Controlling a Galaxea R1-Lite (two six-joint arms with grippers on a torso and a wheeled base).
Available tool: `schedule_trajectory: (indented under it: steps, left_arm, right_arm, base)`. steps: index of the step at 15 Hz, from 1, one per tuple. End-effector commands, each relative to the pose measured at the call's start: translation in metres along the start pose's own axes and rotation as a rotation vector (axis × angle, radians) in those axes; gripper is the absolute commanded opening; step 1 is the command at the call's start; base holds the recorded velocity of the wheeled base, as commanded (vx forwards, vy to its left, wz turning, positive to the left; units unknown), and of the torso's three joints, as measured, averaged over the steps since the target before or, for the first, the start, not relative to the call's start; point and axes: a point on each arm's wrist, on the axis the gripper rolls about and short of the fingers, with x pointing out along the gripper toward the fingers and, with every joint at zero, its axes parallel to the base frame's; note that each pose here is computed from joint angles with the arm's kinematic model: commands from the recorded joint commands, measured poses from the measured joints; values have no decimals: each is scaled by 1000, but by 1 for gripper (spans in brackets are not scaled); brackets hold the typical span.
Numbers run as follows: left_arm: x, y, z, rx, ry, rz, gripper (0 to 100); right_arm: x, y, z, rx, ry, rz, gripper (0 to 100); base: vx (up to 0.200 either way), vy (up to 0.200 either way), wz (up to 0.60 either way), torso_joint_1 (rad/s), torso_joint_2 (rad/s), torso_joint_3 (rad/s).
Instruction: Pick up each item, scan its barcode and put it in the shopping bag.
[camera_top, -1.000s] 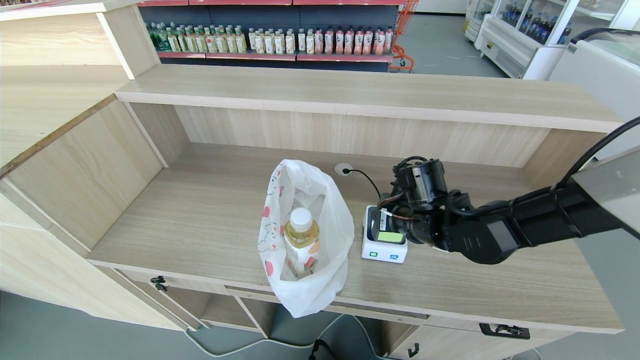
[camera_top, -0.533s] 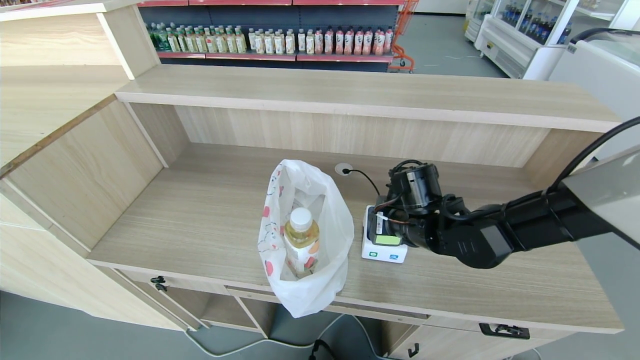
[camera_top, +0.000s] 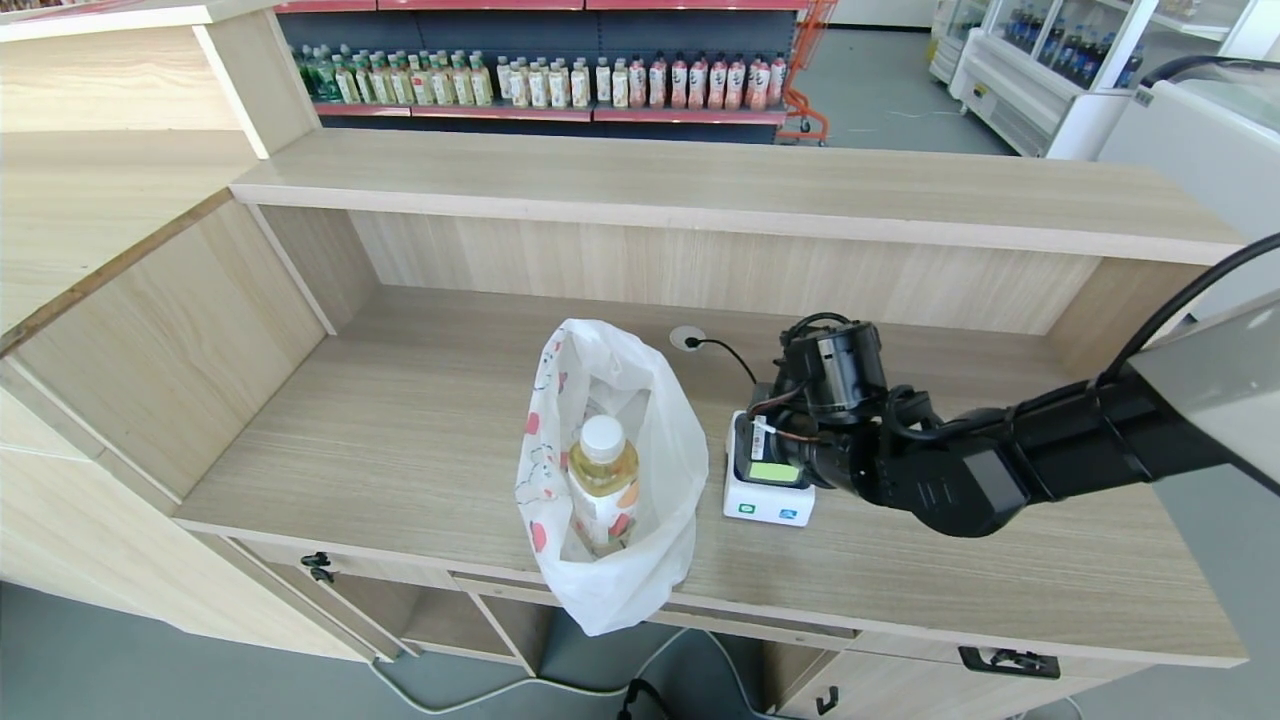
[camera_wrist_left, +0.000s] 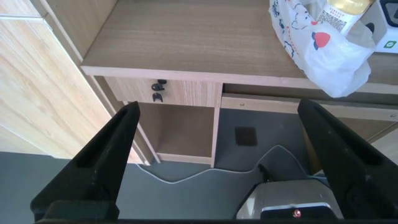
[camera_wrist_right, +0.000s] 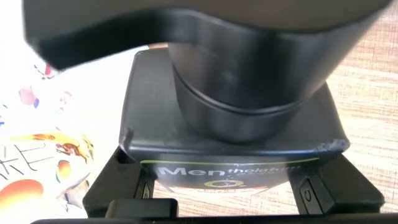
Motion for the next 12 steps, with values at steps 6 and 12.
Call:
schedule_trajectory:
  steps: [6, 12]
  left_arm:
    - [0, 0, 0, -1, -1, -1, 100]
    - [0, 0, 0, -4, -1, -1, 100]
  right_arm:
    - [-48, -23, 30, -22, -279, -7, 0]
    - [-42, -22, 26, -162, -439, 87, 0]
  base:
    - [0, 0, 0, 0, 0, 0]
    - [0, 167, 0, 3, 1, 0]
